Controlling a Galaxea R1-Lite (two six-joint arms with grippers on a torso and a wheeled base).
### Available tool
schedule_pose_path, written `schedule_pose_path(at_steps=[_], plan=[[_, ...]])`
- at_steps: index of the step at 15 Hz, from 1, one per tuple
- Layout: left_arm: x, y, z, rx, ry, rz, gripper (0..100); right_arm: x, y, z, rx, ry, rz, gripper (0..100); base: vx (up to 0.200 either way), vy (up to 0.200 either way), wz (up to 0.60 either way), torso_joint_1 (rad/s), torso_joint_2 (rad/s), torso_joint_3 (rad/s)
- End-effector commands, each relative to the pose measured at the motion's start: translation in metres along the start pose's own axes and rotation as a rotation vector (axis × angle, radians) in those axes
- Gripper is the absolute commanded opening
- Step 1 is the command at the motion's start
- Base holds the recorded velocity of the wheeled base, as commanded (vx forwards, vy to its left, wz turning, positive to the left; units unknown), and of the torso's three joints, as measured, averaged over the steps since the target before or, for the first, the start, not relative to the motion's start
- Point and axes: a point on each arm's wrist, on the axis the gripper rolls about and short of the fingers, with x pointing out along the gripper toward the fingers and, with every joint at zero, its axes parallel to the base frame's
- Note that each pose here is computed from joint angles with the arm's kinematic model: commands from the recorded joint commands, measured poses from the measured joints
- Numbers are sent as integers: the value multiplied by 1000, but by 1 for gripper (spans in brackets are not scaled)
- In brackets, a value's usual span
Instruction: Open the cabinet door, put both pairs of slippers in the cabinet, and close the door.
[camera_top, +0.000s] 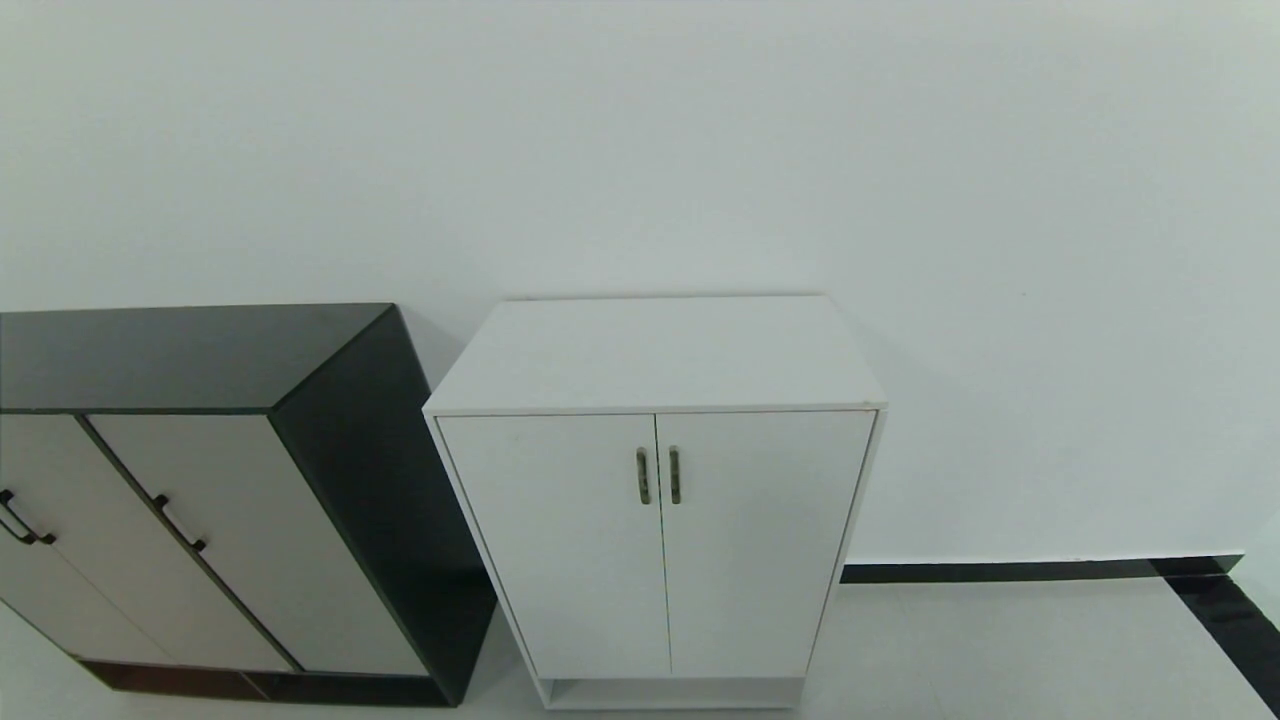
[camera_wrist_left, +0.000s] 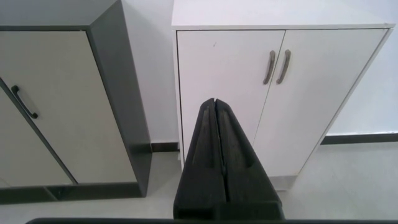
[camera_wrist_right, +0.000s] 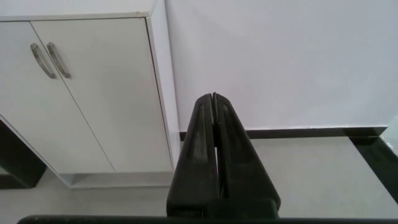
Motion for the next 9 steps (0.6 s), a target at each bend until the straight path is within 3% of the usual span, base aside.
schedule_pose_path(at_steps=[1, 9], plan=[[0, 0, 0, 1, 0, -1, 0, 0, 0, 0, 1, -2, -1, 0, 0, 0, 0, 0, 0, 0], [0, 0, 0, 1, 0, -1, 0, 0, 0, 0, 1, -2, -1, 0, 0, 0, 0, 0, 0, 0]])
